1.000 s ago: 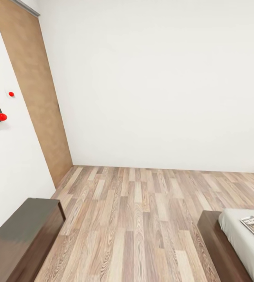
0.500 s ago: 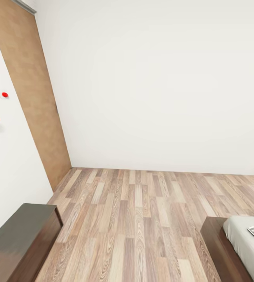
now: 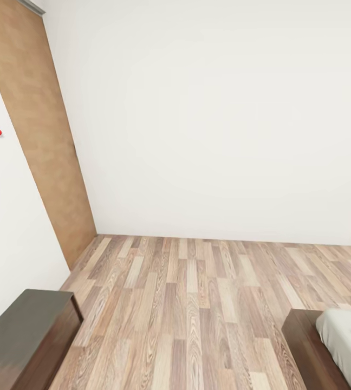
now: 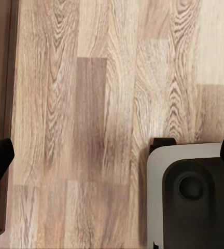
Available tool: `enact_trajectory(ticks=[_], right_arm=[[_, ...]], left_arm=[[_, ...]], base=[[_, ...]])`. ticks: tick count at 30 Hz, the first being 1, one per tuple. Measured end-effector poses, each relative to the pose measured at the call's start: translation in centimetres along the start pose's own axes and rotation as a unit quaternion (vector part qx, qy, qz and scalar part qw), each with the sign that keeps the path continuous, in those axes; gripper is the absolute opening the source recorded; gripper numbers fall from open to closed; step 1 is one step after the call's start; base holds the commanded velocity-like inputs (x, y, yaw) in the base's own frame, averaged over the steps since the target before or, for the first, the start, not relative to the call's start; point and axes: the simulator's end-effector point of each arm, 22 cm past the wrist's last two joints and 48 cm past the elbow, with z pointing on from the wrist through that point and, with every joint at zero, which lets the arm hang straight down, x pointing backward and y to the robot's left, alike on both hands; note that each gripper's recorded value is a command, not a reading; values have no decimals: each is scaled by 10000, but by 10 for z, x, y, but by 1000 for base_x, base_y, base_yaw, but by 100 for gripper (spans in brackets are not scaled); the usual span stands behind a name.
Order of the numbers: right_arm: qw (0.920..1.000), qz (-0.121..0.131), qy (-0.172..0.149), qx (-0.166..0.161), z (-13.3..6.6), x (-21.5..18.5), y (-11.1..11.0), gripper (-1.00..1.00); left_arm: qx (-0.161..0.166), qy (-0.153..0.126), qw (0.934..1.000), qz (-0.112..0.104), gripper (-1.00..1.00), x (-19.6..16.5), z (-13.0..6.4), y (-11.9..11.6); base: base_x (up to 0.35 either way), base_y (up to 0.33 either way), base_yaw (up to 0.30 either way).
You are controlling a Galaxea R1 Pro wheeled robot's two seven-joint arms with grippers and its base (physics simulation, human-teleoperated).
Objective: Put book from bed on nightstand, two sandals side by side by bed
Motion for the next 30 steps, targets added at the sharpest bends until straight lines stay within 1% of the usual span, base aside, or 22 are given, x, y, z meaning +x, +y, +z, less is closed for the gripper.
enact_trajectory(ticks=[30], right_arm=[[10000,0,-1,1,0,0,0,100]], left_arm=[[1,0,10000,2,100,0,0,0]], base=[[173,0,0]])
